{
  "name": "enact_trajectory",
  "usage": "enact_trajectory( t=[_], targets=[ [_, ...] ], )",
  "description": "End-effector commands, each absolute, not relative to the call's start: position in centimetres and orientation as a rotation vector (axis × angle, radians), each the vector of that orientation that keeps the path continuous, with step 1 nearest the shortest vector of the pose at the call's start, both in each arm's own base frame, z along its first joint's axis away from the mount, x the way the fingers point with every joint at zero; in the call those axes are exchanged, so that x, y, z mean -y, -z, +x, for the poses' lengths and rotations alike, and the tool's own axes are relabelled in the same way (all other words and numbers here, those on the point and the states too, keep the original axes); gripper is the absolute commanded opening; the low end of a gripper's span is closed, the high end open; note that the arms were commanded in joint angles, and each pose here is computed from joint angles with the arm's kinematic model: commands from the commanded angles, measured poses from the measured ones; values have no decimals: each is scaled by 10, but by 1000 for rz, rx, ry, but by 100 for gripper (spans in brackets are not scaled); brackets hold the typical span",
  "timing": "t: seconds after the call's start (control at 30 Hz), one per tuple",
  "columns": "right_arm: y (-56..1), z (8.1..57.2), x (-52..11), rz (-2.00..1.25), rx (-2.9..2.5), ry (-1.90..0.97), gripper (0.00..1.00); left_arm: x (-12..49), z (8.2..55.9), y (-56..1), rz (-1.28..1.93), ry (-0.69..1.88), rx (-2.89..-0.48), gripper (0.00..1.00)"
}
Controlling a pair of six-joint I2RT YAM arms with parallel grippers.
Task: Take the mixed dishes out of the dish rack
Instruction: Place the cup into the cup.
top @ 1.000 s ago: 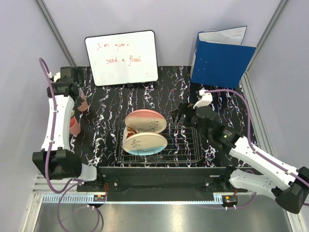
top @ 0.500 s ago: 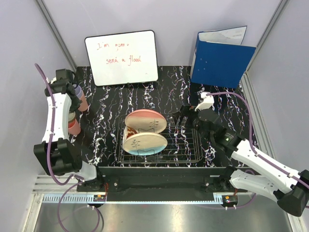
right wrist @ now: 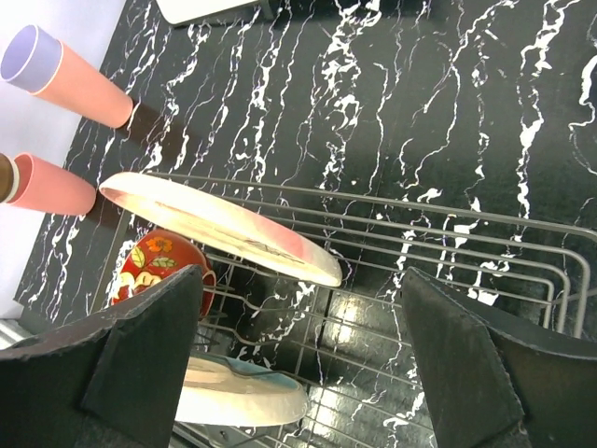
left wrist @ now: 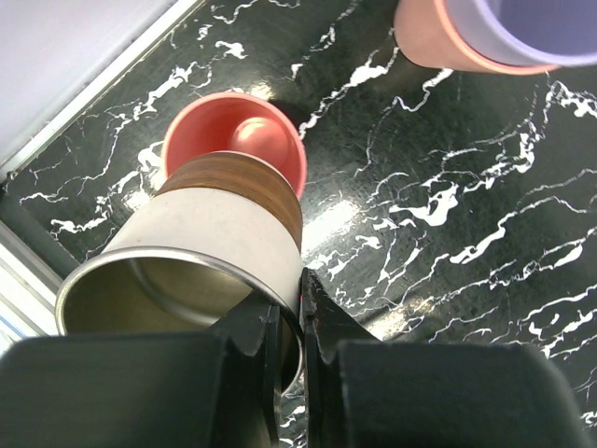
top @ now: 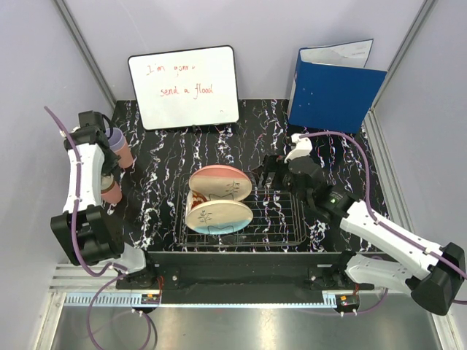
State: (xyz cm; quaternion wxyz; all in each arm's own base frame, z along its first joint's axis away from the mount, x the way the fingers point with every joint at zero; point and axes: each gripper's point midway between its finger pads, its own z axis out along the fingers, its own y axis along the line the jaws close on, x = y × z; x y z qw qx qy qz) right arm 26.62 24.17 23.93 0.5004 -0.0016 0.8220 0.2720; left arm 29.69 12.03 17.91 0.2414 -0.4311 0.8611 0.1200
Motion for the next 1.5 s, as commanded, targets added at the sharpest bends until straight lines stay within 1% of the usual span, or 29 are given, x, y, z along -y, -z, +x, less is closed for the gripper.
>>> enact_trajectory(
  t=[0.0, 0.4, 0.83, 1.0, 1.07, 1.1, 1.13, 1.17, 1.23, 1.27, 1.37, 1.47],
  targets=[
    [-258, 267, -248, 3, -1965, -709, 94, -127, 306, -187, -1211, -286, -2271, 0],
    [-254, 258, -235, -8, -1954, -690, 94, -134, 316, -172, -1249, -267, -2297, 0],
    [-241, 257, -235, -11, -1978, -685, 94, -143, 323, -182, -1276, -231, -2270, 0],
    [-236, 257, -234, -8, -1985, -677, 94, -139, 323, -168, -1286, -215, -2304, 0],
    [-236, 256, -234, -11, -1984, -678, 94, -138, 322, -166, -1284, -212, -2313, 11],
    [-235, 257, -233, -7, -1986, -674, 94, -138, 322, -167, -1280, -212, -2311, 19],
    [-235, 257, -233, -8, -1987, -671, 94, -139, 323, -170, -1279, -211, -2303, 24],
    [-234, 256, -234, -9, -1989, -673, 94, -139, 324, -173, -1270, -204, -2299, 32],
    [-234, 257, -234, -12, -1989, -672, 94, -141, 326, -183, -1270, -209, -2278, 38],
    [-233, 257, -234, -12, -1992, -670, 94, -140, 327, -187, -1265, -208, -2275, 47],
    [-231, 256, -234, -16, -1994, -671, 94, -145, 327, -206, -1271, -228, -2229, 60],
    [-231, 255, -233, -19, -1991, -673, 94, -146, 326, -235, -1266, -223, -2162, 65]
  ],
)
